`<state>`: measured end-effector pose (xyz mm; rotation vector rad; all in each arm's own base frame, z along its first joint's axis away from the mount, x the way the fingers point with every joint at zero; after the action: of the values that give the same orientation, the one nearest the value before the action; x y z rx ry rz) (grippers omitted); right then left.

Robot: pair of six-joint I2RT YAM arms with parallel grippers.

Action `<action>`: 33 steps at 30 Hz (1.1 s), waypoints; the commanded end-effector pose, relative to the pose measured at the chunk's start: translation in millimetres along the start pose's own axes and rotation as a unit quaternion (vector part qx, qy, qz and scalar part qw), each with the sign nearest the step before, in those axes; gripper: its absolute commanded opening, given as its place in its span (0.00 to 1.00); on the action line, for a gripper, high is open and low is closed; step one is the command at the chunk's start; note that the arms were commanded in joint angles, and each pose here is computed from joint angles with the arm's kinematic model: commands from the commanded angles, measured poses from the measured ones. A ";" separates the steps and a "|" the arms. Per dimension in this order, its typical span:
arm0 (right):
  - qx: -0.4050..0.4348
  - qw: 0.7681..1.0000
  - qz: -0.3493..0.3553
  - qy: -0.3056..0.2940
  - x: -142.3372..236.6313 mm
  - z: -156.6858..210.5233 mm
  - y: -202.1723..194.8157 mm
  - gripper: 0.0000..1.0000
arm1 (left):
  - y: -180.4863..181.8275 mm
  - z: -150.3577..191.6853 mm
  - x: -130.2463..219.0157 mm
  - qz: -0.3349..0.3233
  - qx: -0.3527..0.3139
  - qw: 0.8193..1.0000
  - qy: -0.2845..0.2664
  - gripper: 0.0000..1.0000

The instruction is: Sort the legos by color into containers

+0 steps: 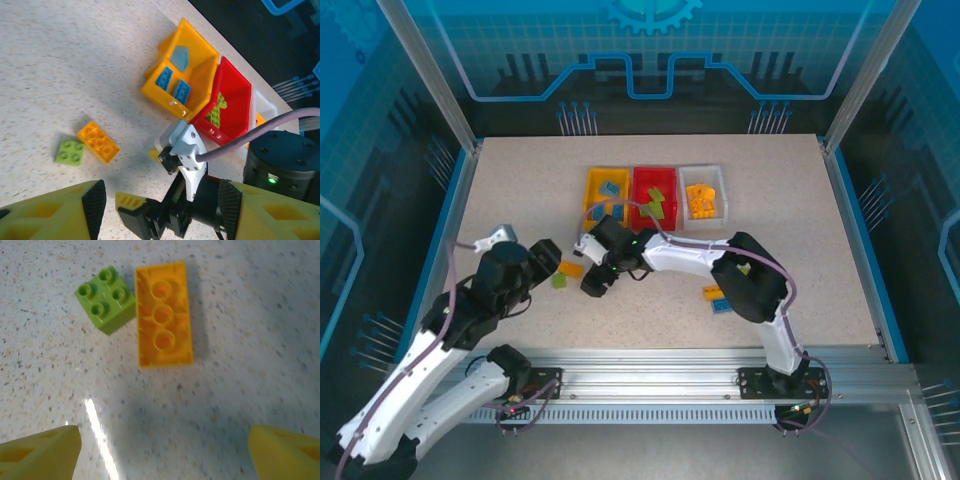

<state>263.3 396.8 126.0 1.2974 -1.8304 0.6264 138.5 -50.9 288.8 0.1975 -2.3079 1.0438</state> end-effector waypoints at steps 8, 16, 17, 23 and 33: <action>0.051 0.998 0.026 0.037 -39.4 -15.9 3.3 0.86 | 28.9 5.5 6.2 -0.058 0.010 0.998 -0.009 0.64; 0.050 0.997 0.036 0.048 -59.6 -26.0 -1.9 0.74 | 27.3 4.6 8.8 -0.057 0.011 0.998 -0.005 0.65; 0.049 0.997 0.035 0.048 -61.3 -27.0 -2.2 0.74 | 28.1 4.4 10.0 -0.058 0.011 0.998 -0.005 0.64; 0.039 0.997 0.038 0.050 -71.0 -32.4 -4.2 0.65 | 34.7 5.4 15.0 -0.063 0.015 0.998 -0.004 0.65; 0.022 0.998 0.053 0.006 -38.4 -45.2 -4.9 0.40 | 33.7 7.2 12.1 -0.058 0.006 0.998 0.001 0.65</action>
<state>292.5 457.6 98.5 1.2491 -1.8462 0.7542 112.8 -32.6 272.5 0.3186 -2.2563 1.0056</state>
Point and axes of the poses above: each hand's point on the last joint's axis, 136 mm out from that joint toward the fingers, its own x axis back along the fingers, its own y axis along the line the jaws close on, z = x × y, the point moved 9 cm from there along x, back along the fingers, and after that the axes turned 4 degrees about x, right-handed, at the moved point
